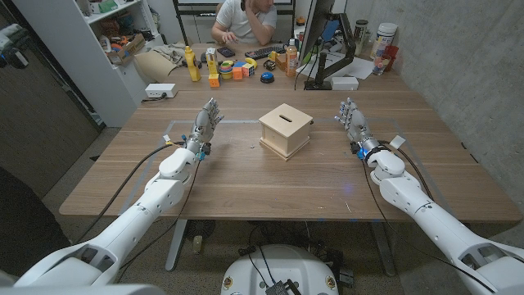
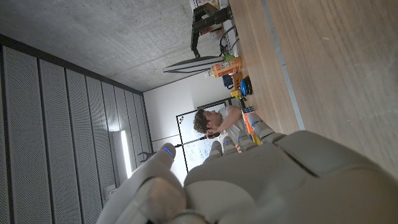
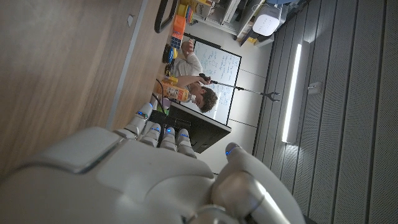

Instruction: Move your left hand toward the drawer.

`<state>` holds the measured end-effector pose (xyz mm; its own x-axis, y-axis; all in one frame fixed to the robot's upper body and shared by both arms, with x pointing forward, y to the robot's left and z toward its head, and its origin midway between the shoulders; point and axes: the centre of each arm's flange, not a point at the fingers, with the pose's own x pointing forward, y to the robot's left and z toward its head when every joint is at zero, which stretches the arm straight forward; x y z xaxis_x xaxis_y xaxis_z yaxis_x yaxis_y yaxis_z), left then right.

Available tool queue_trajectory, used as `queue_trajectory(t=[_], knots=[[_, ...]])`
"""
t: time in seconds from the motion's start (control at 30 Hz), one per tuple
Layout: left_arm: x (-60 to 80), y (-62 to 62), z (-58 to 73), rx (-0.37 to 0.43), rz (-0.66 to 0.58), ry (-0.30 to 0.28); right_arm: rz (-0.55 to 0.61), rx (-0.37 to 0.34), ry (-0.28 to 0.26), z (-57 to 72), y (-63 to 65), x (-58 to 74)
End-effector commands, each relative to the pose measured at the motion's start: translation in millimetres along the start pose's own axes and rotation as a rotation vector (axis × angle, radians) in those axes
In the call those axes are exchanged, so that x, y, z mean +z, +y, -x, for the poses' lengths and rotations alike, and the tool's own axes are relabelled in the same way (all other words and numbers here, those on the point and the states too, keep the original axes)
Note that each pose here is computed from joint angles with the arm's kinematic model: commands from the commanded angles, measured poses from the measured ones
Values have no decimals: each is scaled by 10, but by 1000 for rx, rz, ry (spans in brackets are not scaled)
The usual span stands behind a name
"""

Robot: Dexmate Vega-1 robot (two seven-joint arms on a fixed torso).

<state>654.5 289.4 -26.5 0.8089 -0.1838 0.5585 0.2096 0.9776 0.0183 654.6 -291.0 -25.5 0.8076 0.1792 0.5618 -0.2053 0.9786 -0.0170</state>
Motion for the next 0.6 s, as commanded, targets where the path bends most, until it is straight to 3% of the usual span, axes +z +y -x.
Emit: queue_trajectory(t=[0.03,0.43,0.6], knots=[[12,-5,-28,-2,1,0,-5,-2,-2,-16,-13,9],[61,-31,-14,15,-26,-38,-8,-2,-2,13,-28,-1],[210,-65,3,61,-146,-124,-10,-2,1,8,-22,-7]])
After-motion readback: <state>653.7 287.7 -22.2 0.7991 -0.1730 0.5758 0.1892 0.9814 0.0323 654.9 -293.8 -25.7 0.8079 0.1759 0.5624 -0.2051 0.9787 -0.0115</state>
